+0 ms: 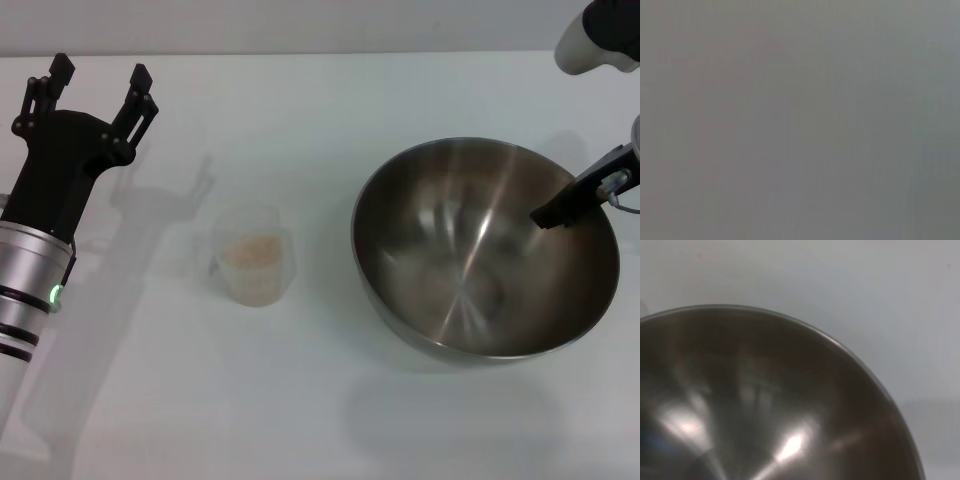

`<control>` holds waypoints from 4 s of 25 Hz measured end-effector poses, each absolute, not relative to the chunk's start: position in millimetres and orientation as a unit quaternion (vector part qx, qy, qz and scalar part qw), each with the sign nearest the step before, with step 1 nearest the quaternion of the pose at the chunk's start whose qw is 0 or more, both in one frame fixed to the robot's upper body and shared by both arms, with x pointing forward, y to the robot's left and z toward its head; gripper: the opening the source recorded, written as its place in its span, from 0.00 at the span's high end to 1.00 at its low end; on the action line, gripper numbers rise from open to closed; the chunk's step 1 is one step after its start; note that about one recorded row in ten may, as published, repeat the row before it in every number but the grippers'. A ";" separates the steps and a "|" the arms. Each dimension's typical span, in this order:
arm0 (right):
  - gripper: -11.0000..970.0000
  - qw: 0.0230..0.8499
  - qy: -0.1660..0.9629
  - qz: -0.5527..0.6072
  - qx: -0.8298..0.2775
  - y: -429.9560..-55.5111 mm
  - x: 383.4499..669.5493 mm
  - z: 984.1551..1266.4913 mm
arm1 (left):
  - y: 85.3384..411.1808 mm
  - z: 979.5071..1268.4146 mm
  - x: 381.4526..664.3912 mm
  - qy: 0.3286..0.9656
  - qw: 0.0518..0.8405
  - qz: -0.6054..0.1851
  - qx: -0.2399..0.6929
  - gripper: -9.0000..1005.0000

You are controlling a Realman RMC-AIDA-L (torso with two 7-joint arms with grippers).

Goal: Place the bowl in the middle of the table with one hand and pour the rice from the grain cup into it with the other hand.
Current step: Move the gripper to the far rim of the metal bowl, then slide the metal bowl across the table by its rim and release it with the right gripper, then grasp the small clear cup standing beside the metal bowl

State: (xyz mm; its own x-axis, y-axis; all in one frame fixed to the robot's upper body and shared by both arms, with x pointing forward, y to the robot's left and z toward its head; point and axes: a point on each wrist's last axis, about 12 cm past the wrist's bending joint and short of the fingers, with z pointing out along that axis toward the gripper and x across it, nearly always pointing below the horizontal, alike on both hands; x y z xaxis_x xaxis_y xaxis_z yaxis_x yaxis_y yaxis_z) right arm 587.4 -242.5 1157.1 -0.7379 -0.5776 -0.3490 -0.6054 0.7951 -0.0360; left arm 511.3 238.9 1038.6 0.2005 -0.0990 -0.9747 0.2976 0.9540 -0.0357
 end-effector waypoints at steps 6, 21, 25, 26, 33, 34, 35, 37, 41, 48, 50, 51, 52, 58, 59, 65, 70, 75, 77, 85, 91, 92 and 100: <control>0.71 0.179 0.930 0.038 -0.318 -242.1 588.8 1159.8 | 238.6 1038.8 511.7 0.619 0.771 -0.128 0.081 0.17; 0.96 0.251 0.922 0.055 -0.288 -251.2 594.4 1188.2 | 240.2 1037.8 509.3 0.619 0.771 -0.127 0.078 0.17; 0.96 0.281 0.909 0.082 -0.296 -246.4 591.1 1199.7 | 240.8 1037.4 508.4 0.619 0.771 -0.127 0.077 0.17; 0.96 0.289 0.905 0.092 -0.298 -244.7 589.5 1203.1 | 240.8 1037.4 508.4 0.619 0.771 -0.127 0.077 0.17; 0.96 0.301 0.895 0.122 -0.307 -240.2 585.8 1206.0 | 240.4 1037.2 507.9 0.620 0.770 -0.128 0.079 0.17; 0.96 0.302 0.893 0.126 -0.309 -239.5 585.6 1205.9 | 240.4 1037.2 507.9 0.620 0.770 -0.128 0.079 0.17; 0.96 0.302 0.892 0.130 -0.310 -238.8 585.3 1205.3 | 240.3 1037.2 507.9 0.620 0.770 -0.128 0.079 0.17; 0.95 0.298 0.891 0.143 -0.310 -236.7 585.1 1200.9 | 240.3 1037.2 507.9 0.620 0.770 -0.128 0.079 0.17; 0.95 0.289 0.892 0.158 -0.309 -233.5 585.9 1194.2 | 239.9 1037.1 507.7 0.620 0.770 -0.129 0.080 0.18; 0.95 0.275 0.895 0.175 -0.303 -226.2 591.3 1180.6 | 239.9 1036.8 507.3 0.620 0.770 -0.129 0.081 0.18; 0.95 0.268 0.897 0.179 -0.304 -223.7 592.8 1177.4 | 240.0 1036.7 507.2 0.620 0.770 -0.129 0.081 0.18; 0.95 0.265 0.898 0.180 -0.303 -222.9 593.6 1175.5 | 240.0 1036.7 507.2 0.620 0.770 -0.129 0.081 0.18; 0.95 0.260 0.899 0.182 -0.301 -222.5 594.4 1172.7 | 239.8 1036.7 507.1 0.620 0.769 -0.129 0.081 0.18; 0.94 0.253 0.900 0.186 -0.301 -220.0 597.4 1165.5 | 239.5 1036.9 507.3 0.620 0.770 -0.130 0.082 0.18; 0.94 0.251 0.901 0.187 -0.301 -219.2 597.9 1164.6 | 239.4 1036.9 507.4 0.620 0.770 -0.130 0.082 0.18; 0.94 0.232 0.906 0.186 -0.301 -215.9 601.6 1159.6 | 238.5 1037.4 507.7 0.619 0.770 -0.132 0.081 0.18; 0.94 0.224 0.912 0.170 -0.298 -219.0 602.2 1157.3 | 238.2 1037.5 507.6 0.619 0.770 -0.132 0.082 0.18; 0.93 0.224 0.913 0.168 -0.296 -219.4 602.5 1156.7 | 237.7 1037.3 507.0 0.619 0.770 -0.133 0.083 0.18; 0.87 0.227 0.912 0.167 -0.297 -219.2 602.8 1157.9 | 237.7 1037.2 506.9 0.619 0.770 -0.133 0.083 0.18; 0.67 0.268 0.899 0.155 -0.309 -220.0 602.7 1177.5 | 239.1 1035.9 504.2 0.620 0.769 -0.132 0.079 0.19; 0.56 0.321 0.876 0.145 -0.328 -214.7 606.1 1200.5 | 241.6 1035.1 500.3 0.618 0.771 -0.130 0.076 0.19; 0.55 0.347 0.863 0.137 -0.340 -210.2 608.1 1210.0 | 241.9 1035.1 499.8 0.618 0.772 -0.130 0.075 0.19; 0.54 0.490 0.785 0.040 -0.376 -197.7 610.2 1223.4 | 244.6 1034.8 496.3 0.615 0.775 -0.127 0.072 0.19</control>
State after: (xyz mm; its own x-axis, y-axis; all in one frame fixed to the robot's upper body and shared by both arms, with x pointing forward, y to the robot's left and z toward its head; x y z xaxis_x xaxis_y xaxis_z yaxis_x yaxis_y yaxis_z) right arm 610.2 -197.7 1223.4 -0.2361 -0.5509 -0.8005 -0.6300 0.7139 -0.3056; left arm 496.3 244.6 1034.8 0.2123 -0.1085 -0.9712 0.2853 0.9574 -0.0446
